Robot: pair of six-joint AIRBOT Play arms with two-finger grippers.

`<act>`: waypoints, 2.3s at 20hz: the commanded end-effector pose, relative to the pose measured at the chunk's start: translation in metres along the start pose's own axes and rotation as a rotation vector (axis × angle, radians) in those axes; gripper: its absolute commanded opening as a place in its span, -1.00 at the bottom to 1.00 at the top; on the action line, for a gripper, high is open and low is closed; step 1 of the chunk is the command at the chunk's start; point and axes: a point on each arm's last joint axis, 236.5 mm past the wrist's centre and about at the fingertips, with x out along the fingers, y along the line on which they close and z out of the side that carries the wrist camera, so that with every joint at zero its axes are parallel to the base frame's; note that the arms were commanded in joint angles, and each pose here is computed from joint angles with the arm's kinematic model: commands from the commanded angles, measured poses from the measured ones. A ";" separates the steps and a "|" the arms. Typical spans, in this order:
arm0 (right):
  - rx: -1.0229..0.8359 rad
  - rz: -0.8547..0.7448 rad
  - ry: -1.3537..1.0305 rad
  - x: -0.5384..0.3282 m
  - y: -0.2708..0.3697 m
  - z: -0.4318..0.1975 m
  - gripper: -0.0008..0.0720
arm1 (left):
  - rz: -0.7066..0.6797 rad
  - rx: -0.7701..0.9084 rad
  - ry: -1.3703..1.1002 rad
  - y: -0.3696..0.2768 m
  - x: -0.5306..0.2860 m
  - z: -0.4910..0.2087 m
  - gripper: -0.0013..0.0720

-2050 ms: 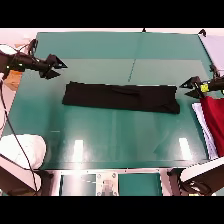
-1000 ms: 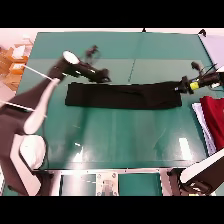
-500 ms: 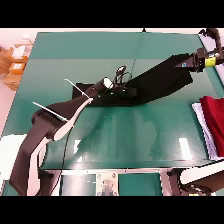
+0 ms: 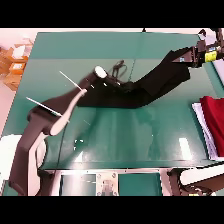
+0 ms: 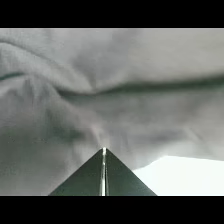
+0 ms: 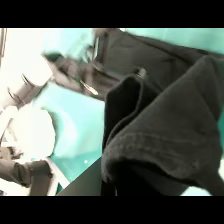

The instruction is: Fold the shirts.

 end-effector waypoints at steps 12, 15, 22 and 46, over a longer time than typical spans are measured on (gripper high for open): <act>-0.084 0.116 -0.075 0.335 0.133 0.013 -0.94 | 0.535 -0.181 0.167 0.145 -0.327 -0.043 -0.89; -0.049 0.070 -0.101 0.437 0.111 -0.019 0.42 | 0.539 -0.163 0.173 0.148 -0.330 -0.045 -0.89; 0.047 0.017 0.037 0.311 0.023 0.018 0.21 | 0.529 -0.125 0.203 0.146 -0.331 -0.049 -0.89; 0.133 -0.013 -0.244 0.120 0.010 0.087 -0.94 | 0.527 -0.117 0.205 0.146 -0.330 -0.049 -0.89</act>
